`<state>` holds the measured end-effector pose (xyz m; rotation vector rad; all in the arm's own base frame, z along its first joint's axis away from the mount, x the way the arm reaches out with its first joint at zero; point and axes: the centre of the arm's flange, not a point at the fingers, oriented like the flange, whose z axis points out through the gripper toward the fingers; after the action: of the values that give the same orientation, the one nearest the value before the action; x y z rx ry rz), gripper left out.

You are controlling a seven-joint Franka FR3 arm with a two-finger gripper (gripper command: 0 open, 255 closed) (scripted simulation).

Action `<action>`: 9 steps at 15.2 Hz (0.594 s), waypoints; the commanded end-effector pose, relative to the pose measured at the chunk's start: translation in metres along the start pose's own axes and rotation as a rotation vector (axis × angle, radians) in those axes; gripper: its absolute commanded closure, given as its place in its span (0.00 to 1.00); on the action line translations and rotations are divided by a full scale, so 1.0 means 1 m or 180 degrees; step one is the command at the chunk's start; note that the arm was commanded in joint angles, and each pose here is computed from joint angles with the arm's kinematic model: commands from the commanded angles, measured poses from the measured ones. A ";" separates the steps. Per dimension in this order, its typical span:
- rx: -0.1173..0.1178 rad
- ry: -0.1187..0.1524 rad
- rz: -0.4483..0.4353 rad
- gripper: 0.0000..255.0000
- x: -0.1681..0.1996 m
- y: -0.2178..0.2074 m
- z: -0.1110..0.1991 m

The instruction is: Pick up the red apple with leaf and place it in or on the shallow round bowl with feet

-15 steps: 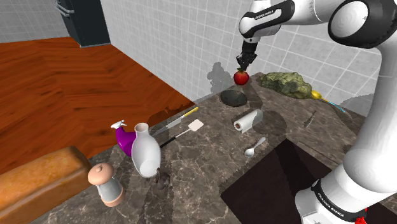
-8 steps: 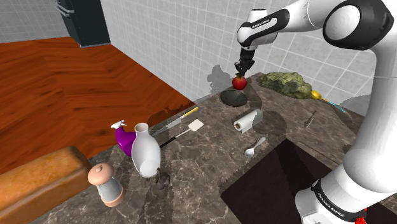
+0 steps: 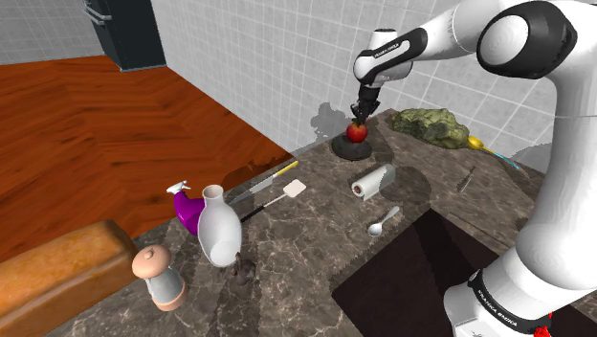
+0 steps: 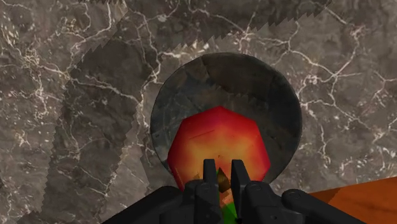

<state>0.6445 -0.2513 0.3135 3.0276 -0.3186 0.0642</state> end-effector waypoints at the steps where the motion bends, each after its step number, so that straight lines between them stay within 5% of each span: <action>1: -0.0001 0.0003 0.0000 1.00 0.000 -0.001 0.010; 9: -0.0001 0.0003 0.0000 1.00 -0.001 -0.003 0.030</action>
<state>0.6451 -0.2511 0.2832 3.0274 -0.3185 0.0644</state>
